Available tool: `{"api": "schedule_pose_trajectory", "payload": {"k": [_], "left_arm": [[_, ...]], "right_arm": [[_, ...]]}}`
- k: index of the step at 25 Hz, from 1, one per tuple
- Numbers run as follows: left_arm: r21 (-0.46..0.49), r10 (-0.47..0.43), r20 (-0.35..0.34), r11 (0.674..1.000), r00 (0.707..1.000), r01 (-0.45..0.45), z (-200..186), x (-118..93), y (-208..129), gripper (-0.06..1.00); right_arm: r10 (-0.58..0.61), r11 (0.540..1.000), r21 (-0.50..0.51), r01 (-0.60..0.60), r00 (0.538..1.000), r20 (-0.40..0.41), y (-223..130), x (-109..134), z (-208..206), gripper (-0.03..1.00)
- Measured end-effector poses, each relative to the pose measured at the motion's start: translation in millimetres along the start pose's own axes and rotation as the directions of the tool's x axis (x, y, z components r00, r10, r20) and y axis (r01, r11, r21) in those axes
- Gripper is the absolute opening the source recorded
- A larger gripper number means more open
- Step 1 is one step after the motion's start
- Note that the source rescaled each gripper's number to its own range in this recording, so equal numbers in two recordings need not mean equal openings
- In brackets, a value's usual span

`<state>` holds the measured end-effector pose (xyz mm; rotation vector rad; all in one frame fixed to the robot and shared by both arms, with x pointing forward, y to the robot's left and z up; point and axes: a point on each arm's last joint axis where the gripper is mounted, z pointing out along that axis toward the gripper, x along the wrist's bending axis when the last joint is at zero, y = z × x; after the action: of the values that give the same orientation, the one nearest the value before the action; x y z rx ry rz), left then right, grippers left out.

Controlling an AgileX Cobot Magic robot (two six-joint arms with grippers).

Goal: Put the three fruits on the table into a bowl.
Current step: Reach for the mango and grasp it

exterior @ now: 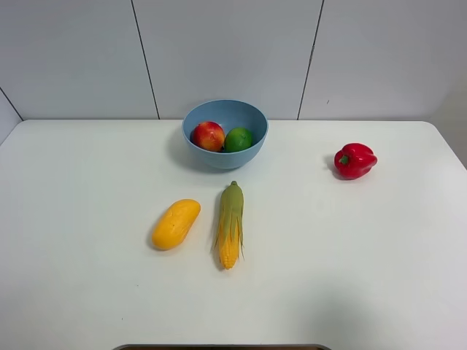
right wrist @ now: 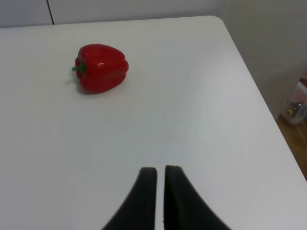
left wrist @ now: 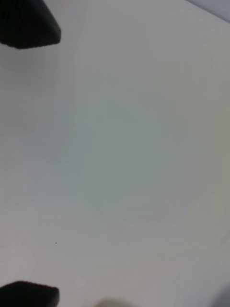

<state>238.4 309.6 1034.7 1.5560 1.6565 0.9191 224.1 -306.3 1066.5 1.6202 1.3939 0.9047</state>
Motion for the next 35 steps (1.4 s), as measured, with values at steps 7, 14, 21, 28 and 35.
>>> {"api": "schedule_pose_trajectory", "payload": {"k": [7, 14, 21, 28, 35], "left_arm": [[0.0, 0.0, 0.0, 1.0, 1.0, 0.0, 0.0, 0.0, 0.0, 1.0], [0.0, 0.0, 0.0, 1.0, 1.0, 0.0, 0.0, 0.0, 0.0, 1.0], [0.0, 0.0, 0.0, 1.0, 1.0, 0.0, 0.0, 0.0, 0.0, 1.0], [-0.014, -0.002, 0.002, 1.0, 1.0, 0.002, -7.1, -0.2, 10.6, 1.0], [0.011, 0.044, -0.002, 0.999, 0.999, -0.044, -25.8, -3.0, 83.7, 1.0]], "right_arm": [[0.0, 1.0, 0.0, 0.0, 1.0, 0.0, 0.0, 0.0, 0.0, 0.0], [0.0, 1.0, 0.0, 0.0, 1.0, 0.0, 0.0, 0.0, 0.0, 0.0], [0.0, 1.0, 0.0, 0.0, 1.0, 0.0, 0.0, 0.0, 0.0, 0.0], [0.0, 1.0, 0.0, 0.0, 1.0, 0.0, 0.0, 0.0, 0.0, 0.0], [0.0, 1.0, 0.0, 0.0, 1.0, 0.0, 0.0, 0.0, 0.0, 0.0]]}}
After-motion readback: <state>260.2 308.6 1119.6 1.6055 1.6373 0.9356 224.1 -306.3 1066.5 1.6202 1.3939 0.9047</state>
